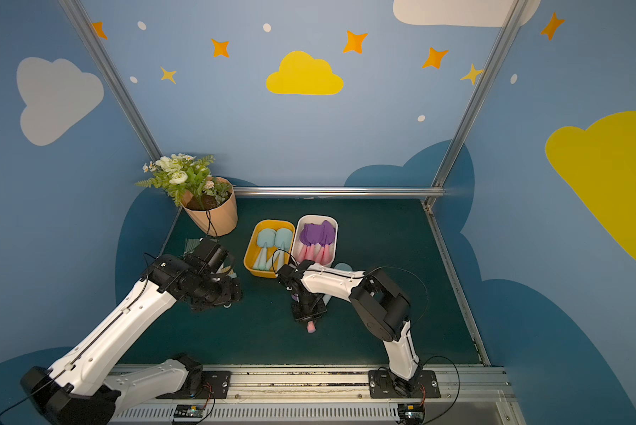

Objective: Sort the small shovels by color and place them into the storage box
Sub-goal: Pick up the shovel from the center of the board.

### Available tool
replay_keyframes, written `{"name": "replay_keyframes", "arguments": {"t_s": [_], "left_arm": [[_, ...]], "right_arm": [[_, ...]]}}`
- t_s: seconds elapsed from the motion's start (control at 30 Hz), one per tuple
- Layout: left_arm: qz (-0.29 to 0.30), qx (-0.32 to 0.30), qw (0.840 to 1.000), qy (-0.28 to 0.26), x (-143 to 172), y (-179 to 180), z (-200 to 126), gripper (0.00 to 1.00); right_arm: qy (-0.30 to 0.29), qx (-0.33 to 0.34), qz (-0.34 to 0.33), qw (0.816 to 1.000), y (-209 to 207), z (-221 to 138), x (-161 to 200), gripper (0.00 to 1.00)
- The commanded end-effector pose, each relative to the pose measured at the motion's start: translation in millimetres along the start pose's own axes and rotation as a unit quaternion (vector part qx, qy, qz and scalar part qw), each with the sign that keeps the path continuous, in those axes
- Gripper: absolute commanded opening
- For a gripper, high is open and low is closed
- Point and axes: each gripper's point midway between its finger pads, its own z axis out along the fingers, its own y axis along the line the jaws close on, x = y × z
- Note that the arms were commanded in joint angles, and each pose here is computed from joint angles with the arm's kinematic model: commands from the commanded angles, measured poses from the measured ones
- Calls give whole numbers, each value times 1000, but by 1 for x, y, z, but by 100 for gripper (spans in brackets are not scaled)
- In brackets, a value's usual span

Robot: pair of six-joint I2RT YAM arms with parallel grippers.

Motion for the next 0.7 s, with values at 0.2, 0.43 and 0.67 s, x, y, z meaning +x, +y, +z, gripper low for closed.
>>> {"name": "replay_keyframes", "arguments": {"t_s": [0.2, 0.43, 0.67], "left_arm": [[-1, -7, 1000, 0, 5, 6, -1, 88], [1, -8, 1000, -2, 4, 7, -2, 88], [4, -4, 1000, -6, 1, 4, -1, 89]], "right_arm": [[-4, -36, -51, 998, 28, -27, 17, 6], [-13, -55, -75, 996, 40, -50, 25, 4], [-38, -70, -86, 993, 39, -96, 33, 0]]}}
